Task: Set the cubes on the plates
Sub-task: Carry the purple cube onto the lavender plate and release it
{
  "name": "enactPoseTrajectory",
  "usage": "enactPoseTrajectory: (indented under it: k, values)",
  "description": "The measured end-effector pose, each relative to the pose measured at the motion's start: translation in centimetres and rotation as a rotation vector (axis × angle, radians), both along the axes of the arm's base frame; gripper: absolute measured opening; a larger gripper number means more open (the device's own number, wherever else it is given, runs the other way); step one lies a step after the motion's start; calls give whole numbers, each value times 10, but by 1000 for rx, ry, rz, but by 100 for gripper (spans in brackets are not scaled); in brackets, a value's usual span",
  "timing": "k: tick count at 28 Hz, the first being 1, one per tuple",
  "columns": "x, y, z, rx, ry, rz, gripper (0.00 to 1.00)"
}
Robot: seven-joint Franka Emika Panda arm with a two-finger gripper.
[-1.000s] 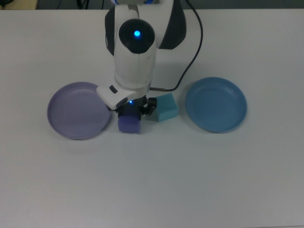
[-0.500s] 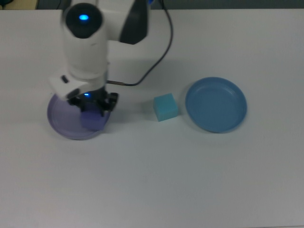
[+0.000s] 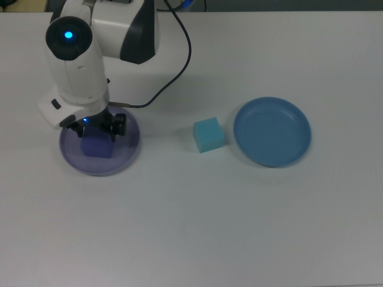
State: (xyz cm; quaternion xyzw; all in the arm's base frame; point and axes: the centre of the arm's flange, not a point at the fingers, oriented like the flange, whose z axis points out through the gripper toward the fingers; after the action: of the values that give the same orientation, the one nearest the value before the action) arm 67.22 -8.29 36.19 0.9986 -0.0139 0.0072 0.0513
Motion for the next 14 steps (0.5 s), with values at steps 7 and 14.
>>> enactPoseTrajectory:
  k: [7, 14]
  values:
    - [4, 39, 18, 3, -28, 58, 100]
    - [-2, 141, 22, 5, 3, 203, 100]
